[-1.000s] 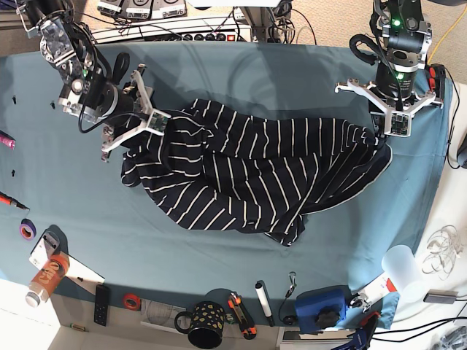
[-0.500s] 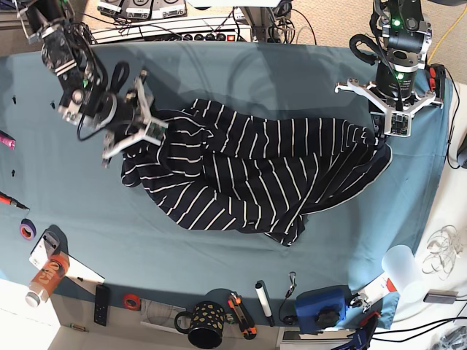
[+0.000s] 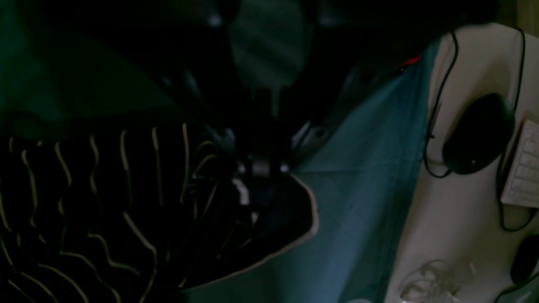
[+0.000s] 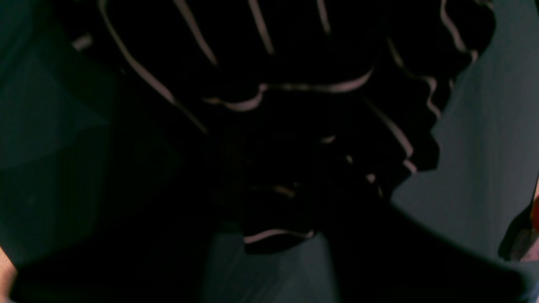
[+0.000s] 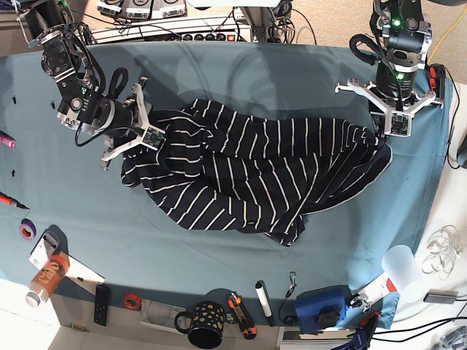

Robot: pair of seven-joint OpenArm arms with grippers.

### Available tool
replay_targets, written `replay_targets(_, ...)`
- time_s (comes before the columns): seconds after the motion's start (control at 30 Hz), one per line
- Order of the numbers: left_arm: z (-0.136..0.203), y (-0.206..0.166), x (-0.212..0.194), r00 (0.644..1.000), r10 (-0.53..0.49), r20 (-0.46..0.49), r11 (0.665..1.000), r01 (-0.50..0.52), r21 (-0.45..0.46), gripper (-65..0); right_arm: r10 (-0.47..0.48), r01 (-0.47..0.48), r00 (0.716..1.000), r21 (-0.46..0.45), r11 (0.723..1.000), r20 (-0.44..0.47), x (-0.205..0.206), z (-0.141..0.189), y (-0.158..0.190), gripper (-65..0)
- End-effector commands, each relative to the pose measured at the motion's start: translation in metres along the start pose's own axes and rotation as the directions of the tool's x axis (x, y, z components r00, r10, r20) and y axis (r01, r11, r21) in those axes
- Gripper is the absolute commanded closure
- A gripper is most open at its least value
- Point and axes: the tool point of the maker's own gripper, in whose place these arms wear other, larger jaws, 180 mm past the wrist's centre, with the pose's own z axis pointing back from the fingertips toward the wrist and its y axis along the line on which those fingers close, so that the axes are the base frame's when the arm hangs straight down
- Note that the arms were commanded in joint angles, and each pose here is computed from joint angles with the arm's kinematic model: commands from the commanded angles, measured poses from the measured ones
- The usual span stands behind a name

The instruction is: Layout the t-shirt on the table in an organized manner, then fold the t-shirt properly

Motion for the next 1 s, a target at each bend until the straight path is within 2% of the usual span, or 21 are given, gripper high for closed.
replay_targets(0.0, 0.003, 0.001, 0.011, 0.999, -0.004, 0.044, 1.000, 0.004, 0.005, 0.0, 0.013, -0.012, 1.000, -0.031, 0.999, 0.018, 0.005, 0.005, -0.011, -3.4)
replay_targets(0.03, 0.003, 0.001, 0.011, 0.999, -0.004, 0.043, 1.000, 0.004, 0.005, 0.0, -0.014, 0.015, 1.000, -0.058, 0.998, 0.019, 0.005, 0.005, -0.016, 0.0)
replay_targets(0.13, 0.003, 0.001, 0.011, 0.999, -0.004, 0.043, 1.000, 0.004, 0.005, 0.0, -0.103, 0.106, 0.994, -0.142, 0.984, 0.028, 0.004, 0.007, -0.031, 0.0)
replay_targets(0.2, 0.003, 0.001, 0.011, 0.999, -0.004, 0.043, 1.000, 0.004, 0.004, 0.0, -0.128, 0.131, 0.991, -0.167, 0.977, 0.032, 0.004, 0.008, -0.036, 0.0)
replay_targets(0.33, 0.003, 0.001, 0.011, 0.999, -0.004, 0.043, 1.000, 0.004, 0.005, 0.0, -0.125, 0.129, 0.992, -0.171, 0.977, 0.034, 0.005, 0.009, -0.037, 0.0)
replay_targets(0.5, 0.003, 0.002, 0.011, 0.999, -0.005, 0.043, 1.000, 0.005, 0.005, 0.0, -0.103, 0.097, 0.995, -0.199, 0.975, -0.018, 0.000, 0.013, -0.040, 0.0)
replay_targets(0.6, 0.003, 0.001, 0.011, 0.999, -0.004, 0.043, 1.000, 0.004, 0.005, 0.0, -0.117, 0.114, 0.993, -0.218, 0.969, 0.000, 0.005, 0.012, -0.041, 0.0)
replay_targets(0.67, 0.003, 0.001, 0.011, 0.999, -0.004, 0.044, 1.000, 0.004, 0.005, 0.0, -0.194, 0.199, 0.980, -0.259, 0.945, 0.046, 0.011, 0.011, -0.047, 0.0)
replay_targets(0.77, 0.003, 0.001, 0.011, 0.999, -0.005, 0.043, 1.000, 0.005, 0.004, 0.0, -0.321, 0.342, 0.940, -0.320, 0.883, 0.120, 0.019, 0.010, -0.056, 0.0)
replay_targets(0.87, 0.003, 0.001, 0.011, 0.999, -0.005, 0.043, 1.000, 0.005, 0.004, 0.0, -0.332, 0.351, 0.936, -0.341, 0.872, 0.115, 0.023, 0.006, -0.054, 0.0)
replay_targets(0.97, 0.003, 0.001, 0.011, 0.999, -0.005, 0.043, 1.000, 0.005, 0.005, 0.0, -0.378, 0.373, 0.924, -0.328, 0.868, 0.051, 0.014, 0.001, -0.045, 0.0)
